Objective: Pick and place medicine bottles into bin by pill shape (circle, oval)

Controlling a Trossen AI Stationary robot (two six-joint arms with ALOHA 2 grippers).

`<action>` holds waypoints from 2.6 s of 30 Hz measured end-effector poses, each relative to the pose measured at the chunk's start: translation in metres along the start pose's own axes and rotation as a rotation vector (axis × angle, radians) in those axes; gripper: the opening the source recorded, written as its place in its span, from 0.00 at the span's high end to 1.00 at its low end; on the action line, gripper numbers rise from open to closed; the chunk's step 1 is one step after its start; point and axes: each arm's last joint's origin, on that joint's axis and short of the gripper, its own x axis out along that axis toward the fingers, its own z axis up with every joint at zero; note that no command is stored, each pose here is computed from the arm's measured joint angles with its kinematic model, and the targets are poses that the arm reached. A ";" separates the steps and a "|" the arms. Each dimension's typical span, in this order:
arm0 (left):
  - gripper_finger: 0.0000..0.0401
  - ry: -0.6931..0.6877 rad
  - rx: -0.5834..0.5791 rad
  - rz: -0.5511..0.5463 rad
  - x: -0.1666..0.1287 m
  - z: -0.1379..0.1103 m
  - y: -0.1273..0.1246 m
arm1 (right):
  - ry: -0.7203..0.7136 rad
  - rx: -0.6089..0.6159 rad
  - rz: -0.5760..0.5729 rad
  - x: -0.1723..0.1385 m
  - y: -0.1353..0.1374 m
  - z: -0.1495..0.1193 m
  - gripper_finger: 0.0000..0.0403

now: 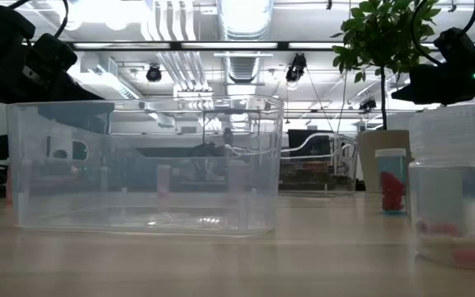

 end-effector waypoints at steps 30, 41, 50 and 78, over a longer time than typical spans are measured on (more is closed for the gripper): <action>1.00 -0.024 -0.001 0.012 -0.001 0.002 0.000 | 0.001 -0.470 -0.003 0.000 0.000 0.000 0.79; 1.00 -0.055 -0.333 -0.017 -0.001 0.005 -0.001 | 0.002 0.784 0.025 0.000 0.001 0.000 0.79; 1.00 -0.208 -0.502 -0.086 -0.002 0.021 -0.002 | 0.000 0.970 0.026 0.000 0.000 0.001 0.79; 1.00 -0.799 0.108 0.006 -0.018 0.071 -0.006 | -0.113 0.951 0.629 -0.006 0.007 0.027 0.79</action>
